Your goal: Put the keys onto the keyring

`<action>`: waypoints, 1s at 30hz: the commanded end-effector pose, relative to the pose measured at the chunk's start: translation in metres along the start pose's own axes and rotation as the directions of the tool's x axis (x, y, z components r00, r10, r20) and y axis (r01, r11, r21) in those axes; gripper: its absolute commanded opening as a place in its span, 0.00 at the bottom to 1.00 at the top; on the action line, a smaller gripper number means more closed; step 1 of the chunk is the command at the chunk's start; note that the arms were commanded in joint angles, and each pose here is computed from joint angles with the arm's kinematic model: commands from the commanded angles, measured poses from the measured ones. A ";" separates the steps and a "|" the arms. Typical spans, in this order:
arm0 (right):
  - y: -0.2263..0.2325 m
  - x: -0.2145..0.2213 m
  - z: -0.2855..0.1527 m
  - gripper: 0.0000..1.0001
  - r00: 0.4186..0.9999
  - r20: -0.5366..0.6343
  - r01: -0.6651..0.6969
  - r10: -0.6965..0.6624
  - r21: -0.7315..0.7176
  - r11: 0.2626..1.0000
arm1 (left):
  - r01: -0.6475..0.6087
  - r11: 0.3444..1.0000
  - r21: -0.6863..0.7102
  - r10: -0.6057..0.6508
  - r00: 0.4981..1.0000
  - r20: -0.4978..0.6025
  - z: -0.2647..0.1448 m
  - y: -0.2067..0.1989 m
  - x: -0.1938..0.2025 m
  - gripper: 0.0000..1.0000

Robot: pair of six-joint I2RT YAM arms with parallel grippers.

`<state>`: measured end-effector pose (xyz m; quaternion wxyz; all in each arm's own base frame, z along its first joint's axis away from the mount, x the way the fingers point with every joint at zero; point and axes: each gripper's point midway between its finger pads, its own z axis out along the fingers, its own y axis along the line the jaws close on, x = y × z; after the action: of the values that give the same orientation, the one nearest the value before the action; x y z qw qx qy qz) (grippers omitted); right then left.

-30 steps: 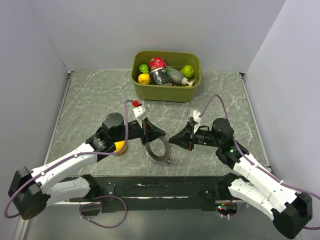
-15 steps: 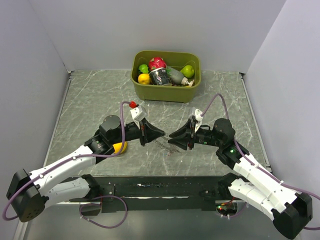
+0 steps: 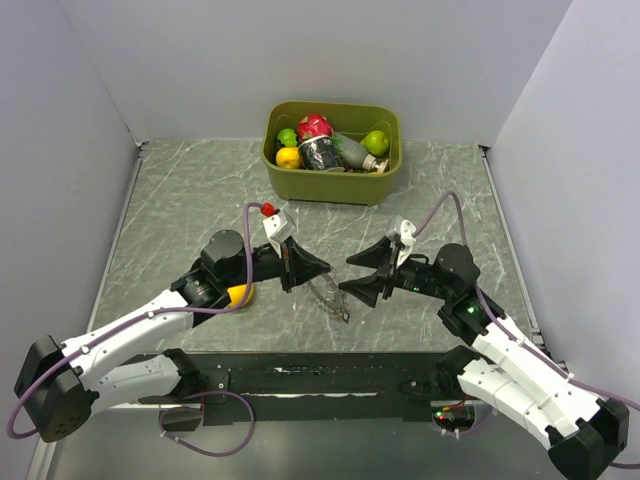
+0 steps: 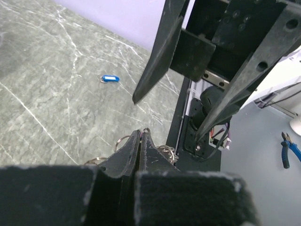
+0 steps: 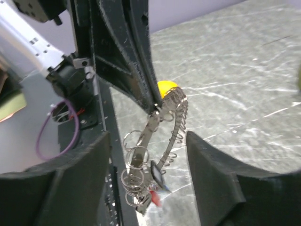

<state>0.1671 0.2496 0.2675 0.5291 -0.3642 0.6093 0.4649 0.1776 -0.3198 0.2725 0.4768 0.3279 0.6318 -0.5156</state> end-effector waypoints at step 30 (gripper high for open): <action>-0.013 -0.013 0.021 0.30 0.997 0.041 -0.072 0.072 0.002 0.997 | -0.056 0.988 0.142 0.044 0.995 0.087 -0.003 -0.036 -0.040 0.01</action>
<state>0.1847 0.2607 0.2508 0.5010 -0.3312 0.6415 0.4773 0.1644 -0.3221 0.2753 0.4579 0.3504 0.6173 -0.5352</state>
